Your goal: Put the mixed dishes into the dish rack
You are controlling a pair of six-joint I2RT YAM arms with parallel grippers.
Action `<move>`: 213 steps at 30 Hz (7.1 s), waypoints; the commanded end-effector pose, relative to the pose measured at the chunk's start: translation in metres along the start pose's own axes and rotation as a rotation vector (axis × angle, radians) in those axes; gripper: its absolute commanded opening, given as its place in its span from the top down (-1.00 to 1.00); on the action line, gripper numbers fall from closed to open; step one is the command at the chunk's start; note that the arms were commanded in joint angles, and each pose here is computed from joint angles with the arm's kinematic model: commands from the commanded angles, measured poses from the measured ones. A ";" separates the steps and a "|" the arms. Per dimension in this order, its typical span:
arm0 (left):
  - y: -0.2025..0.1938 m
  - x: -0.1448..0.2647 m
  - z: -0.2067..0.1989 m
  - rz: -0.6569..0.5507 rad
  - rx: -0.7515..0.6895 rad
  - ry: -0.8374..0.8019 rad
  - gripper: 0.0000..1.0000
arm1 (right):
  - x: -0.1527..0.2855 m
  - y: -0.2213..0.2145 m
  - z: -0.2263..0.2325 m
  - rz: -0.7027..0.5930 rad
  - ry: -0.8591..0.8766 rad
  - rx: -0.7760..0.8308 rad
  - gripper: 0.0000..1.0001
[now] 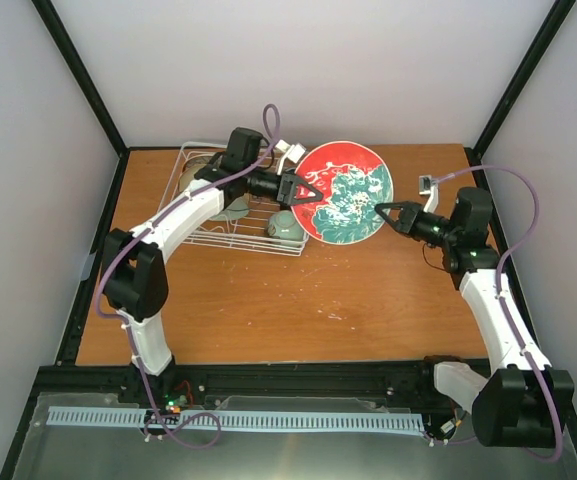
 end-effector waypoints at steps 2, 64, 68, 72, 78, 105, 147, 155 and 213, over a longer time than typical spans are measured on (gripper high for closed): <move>0.025 -0.004 -0.027 -0.041 -0.209 -0.031 0.99 | 0.003 0.000 0.042 0.033 0.115 0.046 0.95; 0.081 0.230 -0.065 -0.217 -0.465 1.357 -0.58 | -0.140 -0.040 0.177 0.138 0.209 0.940 0.94; 0.077 0.265 -0.075 -0.294 -0.431 1.582 -0.55 | -0.160 -0.048 0.186 0.136 0.194 1.017 0.94; 0.069 0.298 -0.093 -0.369 -0.395 1.779 -0.56 | -0.179 -0.059 0.194 0.120 0.163 1.098 0.94; 0.053 0.318 -0.112 -0.407 -0.371 1.877 -0.56 | -0.199 -0.076 0.208 0.064 0.123 1.245 0.94; 0.026 0.313 -0.097 -0.347 -0.368 1.902 -0.53 | -0.248 -0.118 0.210 -0.106 -0.018 1.654 0.94; 0.028 0.312 -0.102 -0.386 -0.416 1.877 -0.50 | -0.307 -0.134 0.195 -0.155 -0.087 1.686 0.94; 0.031 0.311 -0.102 -0.392 -0.427 1.872 -0.50 | -0.303 -0.115 0.202 -0.199 -0.110 1.688 0.94; 0.037 0.301 -0.093 -0.401 -0.421 1.810 -0.47 | -0.328 -0.146 0.151 0.128 -0.056 1.535 0.94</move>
Point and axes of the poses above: each gripper's point midway between its finger pads, its own x axis back along the fingers, its own z axis along the line the jaws close on, y = z × x, the point moved 4 cm from there along x, back along the fingers, and after that the axes turned 15 degrees about -x, right-handed, at the moved point
